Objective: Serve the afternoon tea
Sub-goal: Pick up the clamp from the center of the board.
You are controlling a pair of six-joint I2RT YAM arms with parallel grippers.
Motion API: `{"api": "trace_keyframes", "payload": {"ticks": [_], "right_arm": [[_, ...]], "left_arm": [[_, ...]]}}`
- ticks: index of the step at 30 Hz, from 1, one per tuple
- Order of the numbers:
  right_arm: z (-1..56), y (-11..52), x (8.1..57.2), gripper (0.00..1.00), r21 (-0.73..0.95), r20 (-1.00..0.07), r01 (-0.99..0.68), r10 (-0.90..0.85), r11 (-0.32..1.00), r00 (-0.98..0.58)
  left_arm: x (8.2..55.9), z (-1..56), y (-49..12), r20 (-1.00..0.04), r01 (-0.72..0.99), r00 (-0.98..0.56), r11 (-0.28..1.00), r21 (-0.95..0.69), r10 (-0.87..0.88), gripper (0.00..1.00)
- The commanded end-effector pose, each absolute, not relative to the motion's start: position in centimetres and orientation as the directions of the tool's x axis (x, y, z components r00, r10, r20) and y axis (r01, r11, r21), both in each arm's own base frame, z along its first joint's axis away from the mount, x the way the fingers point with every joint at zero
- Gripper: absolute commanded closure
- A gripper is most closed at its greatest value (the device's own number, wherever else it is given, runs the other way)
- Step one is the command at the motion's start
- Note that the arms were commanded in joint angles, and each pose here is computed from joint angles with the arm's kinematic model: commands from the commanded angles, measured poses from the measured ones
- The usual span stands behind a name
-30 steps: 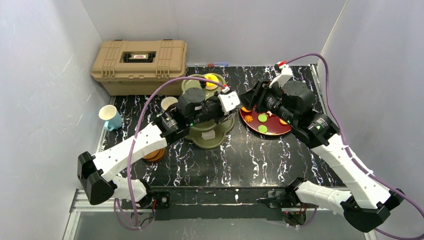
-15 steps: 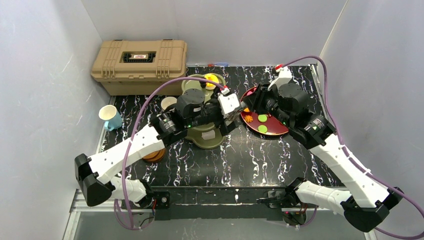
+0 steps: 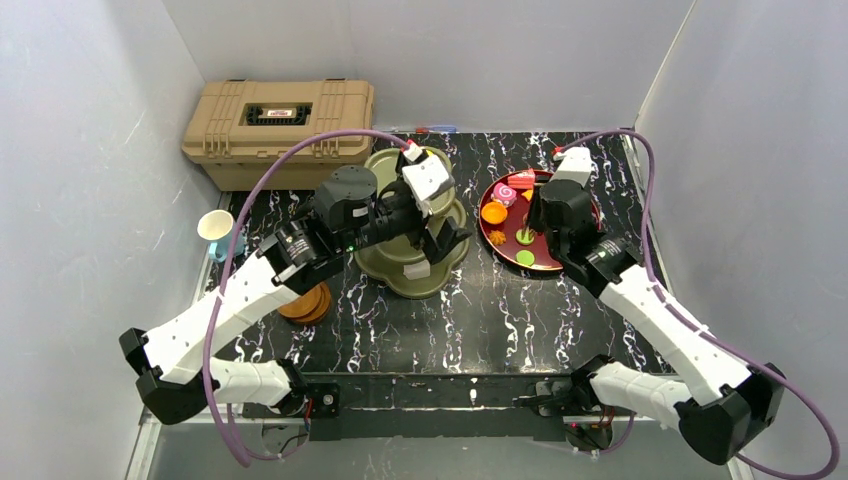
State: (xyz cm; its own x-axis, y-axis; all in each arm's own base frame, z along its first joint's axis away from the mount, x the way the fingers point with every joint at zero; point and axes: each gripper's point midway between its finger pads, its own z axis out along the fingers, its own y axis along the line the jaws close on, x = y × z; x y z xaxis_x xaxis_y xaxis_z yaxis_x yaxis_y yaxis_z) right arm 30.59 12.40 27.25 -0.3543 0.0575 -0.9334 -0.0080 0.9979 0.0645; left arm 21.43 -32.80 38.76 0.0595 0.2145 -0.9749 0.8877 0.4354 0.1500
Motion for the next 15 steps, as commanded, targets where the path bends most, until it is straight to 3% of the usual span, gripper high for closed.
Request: {"api": "trace_keyframes", "payload": {"ticks": [1,8,15], "right_arm": [[27.1,9.3,33.9,0.76,0.065,-0.960,0.142,0.101,0.988,-0.262],[25.5,4.5,37.7,0.72,0.112,-0.953,0.250,0.175,0.962,-0.245],[23.9,0.4,39.0,0.68,0.153,-0.949,0.334,0.232,0.930,-0.212]], "left_arm": [[22.5,39.3,-31.5,-0.979,0.848,-0.075,0.528,0.038,0.191,0.02],[25.0,37.4,-29.4,-0.937,0.773,-0.277,0.628,-0.087,0.212,0.02],[26.8,35.7,-27.4,-0.907,0.719,-0.357,0.685,-0.116,0.222,0.02]]}}
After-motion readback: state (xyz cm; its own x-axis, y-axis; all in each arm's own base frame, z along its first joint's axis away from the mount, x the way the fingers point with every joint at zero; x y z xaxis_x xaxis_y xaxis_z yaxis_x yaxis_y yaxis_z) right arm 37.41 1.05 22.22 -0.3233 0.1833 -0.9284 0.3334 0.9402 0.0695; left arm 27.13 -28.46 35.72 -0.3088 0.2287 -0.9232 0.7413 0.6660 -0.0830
